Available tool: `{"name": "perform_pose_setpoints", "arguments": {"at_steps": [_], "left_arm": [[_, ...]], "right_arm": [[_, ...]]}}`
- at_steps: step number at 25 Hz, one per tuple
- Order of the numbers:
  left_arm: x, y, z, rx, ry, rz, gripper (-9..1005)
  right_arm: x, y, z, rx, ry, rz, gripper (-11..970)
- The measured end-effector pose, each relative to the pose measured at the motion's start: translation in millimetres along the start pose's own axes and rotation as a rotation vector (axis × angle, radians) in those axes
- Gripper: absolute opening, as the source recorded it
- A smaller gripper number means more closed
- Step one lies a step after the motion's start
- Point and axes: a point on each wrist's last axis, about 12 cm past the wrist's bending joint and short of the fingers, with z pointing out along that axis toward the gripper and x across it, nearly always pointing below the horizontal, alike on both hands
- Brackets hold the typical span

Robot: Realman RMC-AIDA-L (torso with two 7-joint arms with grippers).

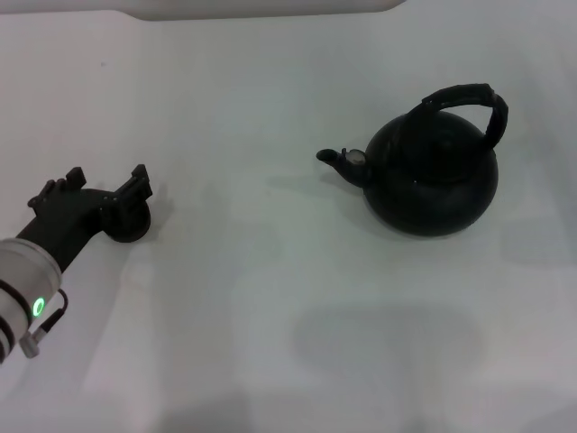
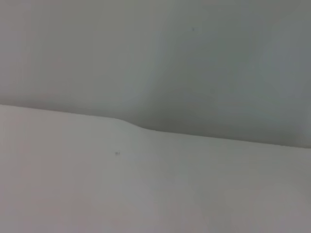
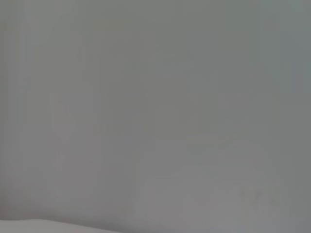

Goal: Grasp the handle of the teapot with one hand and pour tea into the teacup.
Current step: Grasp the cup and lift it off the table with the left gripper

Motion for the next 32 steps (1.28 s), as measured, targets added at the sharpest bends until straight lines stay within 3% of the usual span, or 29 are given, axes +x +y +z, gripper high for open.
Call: {"name": "perform_pose_setpoints", "arguments": {"at_steps": [32], "left_arm": [[19,-4.9,2,-0.008,0.079,-0.058,884]], "right_arm": [[0,-0.3,0,0.002,-0.001,0.000,742]]}}
